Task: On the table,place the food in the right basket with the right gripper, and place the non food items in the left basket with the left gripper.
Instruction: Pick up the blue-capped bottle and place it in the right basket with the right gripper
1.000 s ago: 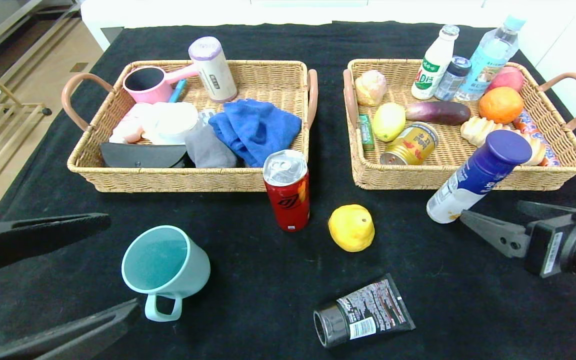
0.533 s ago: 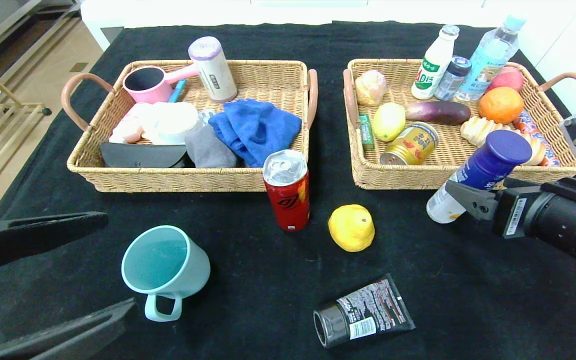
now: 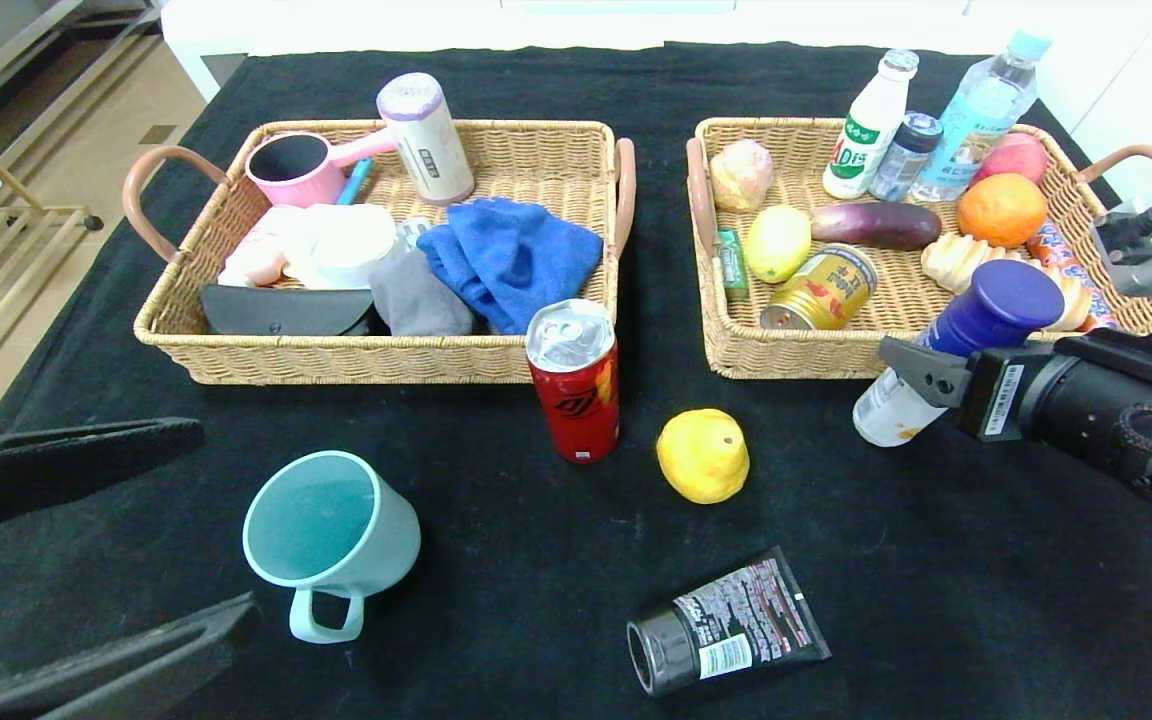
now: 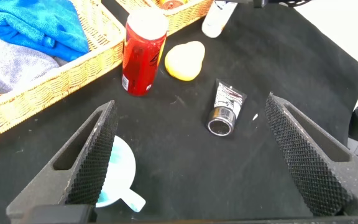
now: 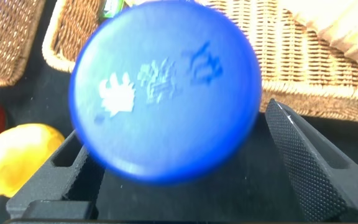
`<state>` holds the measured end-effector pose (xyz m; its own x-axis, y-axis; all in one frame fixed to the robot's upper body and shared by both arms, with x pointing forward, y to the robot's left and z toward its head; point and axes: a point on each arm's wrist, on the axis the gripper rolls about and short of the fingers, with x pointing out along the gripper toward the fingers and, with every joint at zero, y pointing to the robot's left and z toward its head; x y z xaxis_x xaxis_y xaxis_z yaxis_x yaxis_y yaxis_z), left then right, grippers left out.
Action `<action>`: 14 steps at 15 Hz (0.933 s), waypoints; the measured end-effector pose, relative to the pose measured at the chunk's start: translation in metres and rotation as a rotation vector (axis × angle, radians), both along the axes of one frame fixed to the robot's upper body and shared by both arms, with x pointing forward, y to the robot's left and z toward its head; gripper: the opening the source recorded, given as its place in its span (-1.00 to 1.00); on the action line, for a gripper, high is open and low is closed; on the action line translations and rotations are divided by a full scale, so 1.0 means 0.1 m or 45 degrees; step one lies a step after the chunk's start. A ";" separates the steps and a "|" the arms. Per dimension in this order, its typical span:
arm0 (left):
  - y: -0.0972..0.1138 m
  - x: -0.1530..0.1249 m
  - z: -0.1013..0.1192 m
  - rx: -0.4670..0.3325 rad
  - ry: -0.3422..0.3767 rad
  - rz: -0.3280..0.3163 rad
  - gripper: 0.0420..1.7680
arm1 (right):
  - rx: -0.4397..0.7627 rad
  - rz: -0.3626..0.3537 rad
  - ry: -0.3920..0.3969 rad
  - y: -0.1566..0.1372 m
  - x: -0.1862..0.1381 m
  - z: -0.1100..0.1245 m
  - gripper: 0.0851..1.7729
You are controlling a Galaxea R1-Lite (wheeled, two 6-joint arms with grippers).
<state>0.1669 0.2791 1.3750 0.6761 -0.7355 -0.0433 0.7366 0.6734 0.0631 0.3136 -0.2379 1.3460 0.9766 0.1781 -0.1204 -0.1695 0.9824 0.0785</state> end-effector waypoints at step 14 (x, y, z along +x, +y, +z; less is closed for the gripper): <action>0.01 -0.02 0.01 0.001 -0.016 0.003 0.94 | -0.007 -0.017 0.009 0.01 0.03 -0.02 -0.11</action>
